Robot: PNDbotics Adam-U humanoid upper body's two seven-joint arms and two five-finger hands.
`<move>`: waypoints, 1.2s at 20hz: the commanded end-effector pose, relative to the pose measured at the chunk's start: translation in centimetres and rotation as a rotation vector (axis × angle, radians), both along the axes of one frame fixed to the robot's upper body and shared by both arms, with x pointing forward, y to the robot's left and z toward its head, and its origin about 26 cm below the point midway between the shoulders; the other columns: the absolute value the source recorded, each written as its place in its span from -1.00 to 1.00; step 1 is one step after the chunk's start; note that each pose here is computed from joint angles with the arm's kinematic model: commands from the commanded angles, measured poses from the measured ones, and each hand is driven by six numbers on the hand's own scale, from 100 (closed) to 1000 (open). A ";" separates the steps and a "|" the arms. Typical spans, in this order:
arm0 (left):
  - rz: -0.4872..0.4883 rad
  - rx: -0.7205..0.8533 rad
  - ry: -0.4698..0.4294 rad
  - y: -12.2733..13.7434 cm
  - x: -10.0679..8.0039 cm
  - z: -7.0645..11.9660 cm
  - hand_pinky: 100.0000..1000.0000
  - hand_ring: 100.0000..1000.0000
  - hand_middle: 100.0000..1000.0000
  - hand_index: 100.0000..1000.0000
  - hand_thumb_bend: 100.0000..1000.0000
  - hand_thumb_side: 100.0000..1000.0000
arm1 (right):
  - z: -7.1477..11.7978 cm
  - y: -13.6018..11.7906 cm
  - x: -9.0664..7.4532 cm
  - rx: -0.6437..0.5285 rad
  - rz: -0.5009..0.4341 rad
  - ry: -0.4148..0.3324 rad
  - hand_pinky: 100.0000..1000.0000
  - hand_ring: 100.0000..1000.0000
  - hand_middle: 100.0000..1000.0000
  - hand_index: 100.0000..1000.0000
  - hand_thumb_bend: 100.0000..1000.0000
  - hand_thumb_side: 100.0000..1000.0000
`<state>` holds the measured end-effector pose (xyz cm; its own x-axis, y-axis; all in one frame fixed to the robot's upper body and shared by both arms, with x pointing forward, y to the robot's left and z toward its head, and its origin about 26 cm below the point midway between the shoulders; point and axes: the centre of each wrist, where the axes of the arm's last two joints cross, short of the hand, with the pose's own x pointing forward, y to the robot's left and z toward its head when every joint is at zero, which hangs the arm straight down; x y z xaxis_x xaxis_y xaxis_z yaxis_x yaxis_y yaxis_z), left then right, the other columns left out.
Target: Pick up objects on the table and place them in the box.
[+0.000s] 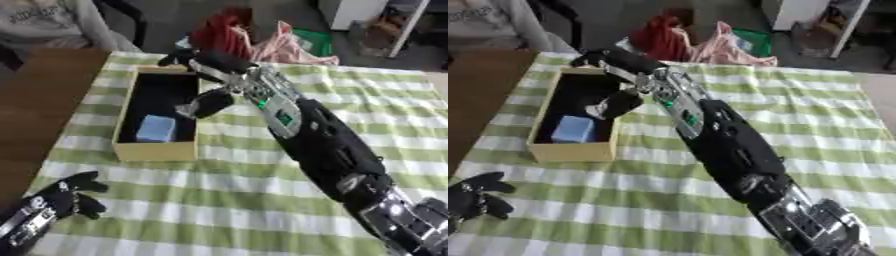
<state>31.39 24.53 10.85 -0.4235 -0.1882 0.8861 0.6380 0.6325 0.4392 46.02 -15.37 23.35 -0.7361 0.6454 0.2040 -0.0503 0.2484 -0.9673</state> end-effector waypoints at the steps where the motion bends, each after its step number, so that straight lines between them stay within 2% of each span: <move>1: 0.010 0.011 -0.024 0.3 -0.1 0.6 0.32 0.35 0.52 0.90 -1.00 0.82 | 2.2 -2.2 0.1 0.079 -0.059 -0.033 0.53 0.99 0.72 0.91 -0.74 -0.18; 10: 0.034 0.012 -0.022 0.9 -0.2 0.4 0.33 0.35 0.52 0.90 -1.00 0.81 | 3.6 -8.1 -0.3 0.284 -0.204 -0.036 0.44 0.95 0.65 0.90 -0.87 -0.20; 15: 0.046 0.014 -0.017 1.1 -0.3 0.2 0.33 0.35 0.52 0.90 -1.00 0.82 | 3.3 -11.5 -0.9 0.381 -0.291 -0.017 0.40 0.94 0.62 0.90 -0.94 -0.17; 24: 0.056 0.017 -0.011 1.4 -0.5 -0.1 0.33 0.36 0.52 0.90 -1.00 0.82 | 2.7 -17.5 -2.3 0.490 -0.445 -0.003 0.37 0.93 0.61 0.91 -0.99 -0.16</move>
<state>30.93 25.36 10.13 -0.4049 -0.2039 0.8913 0.6136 0.6621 0.4302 44.24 -31.58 23.81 -0.4104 0.7134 0.5680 0.1050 0.6557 -0.7477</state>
